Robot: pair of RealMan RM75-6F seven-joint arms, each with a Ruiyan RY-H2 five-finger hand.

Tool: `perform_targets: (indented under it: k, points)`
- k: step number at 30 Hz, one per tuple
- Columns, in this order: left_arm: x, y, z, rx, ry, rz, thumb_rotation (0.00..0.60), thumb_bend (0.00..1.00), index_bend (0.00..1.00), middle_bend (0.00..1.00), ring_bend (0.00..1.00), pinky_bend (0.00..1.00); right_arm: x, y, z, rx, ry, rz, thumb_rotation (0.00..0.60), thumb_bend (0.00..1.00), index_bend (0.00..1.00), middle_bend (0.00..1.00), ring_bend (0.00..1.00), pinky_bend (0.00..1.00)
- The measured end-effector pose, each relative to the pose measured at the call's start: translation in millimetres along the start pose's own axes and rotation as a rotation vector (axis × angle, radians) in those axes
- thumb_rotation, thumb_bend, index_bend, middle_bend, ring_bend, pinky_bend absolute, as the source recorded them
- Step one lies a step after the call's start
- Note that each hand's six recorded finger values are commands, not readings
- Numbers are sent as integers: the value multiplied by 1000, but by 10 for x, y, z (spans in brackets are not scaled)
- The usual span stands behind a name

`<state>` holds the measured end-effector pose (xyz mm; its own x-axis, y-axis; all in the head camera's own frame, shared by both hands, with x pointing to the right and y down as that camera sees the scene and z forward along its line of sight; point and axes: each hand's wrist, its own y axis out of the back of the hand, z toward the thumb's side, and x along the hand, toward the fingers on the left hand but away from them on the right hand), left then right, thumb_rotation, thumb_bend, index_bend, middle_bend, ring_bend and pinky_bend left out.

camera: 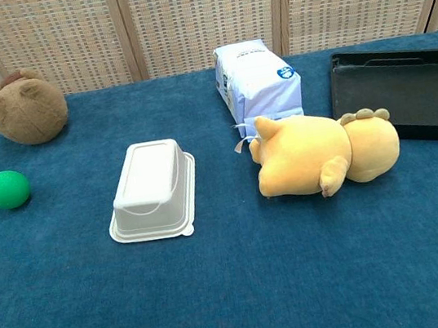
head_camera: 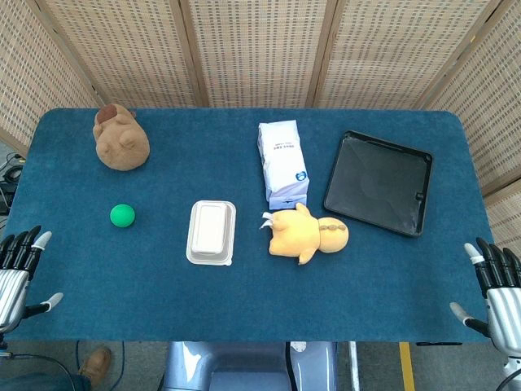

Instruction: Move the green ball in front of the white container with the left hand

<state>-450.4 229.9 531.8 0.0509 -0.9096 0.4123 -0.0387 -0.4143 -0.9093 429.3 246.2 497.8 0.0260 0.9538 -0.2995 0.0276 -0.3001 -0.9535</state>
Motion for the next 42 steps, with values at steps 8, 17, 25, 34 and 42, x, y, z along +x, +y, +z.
perform_targets:
  k: [8,17,25,34,42]
  points:
    - [2,-13,14,2,-7,-3,600,16,0,0,0,0,1,-5,-1,2,-1,2,600,0,0,0,0,0]
    - [319,-125,-62,-7,-1,-45,600,18,0,0,0,0,-8,-47,22,14,-1,14,600,0,0,0,0,0]
    - [1096,-437,-118,-11,-46,-190,600,35,0,0,0,1,-51,-107,15,34,-20,25,600,0,0,0,0,0]
    - [1838,-817,-21,28,-79,-253,600,57,43,13,66,106,-105,-225,-5,59,-47,51,600,0,0,0,0,0]
    - [2160,-1100,225,55,-115,-290,600,77,139,102,132,185,-133,-262,-19,72,-64,53,600,0,0,0,0,0]
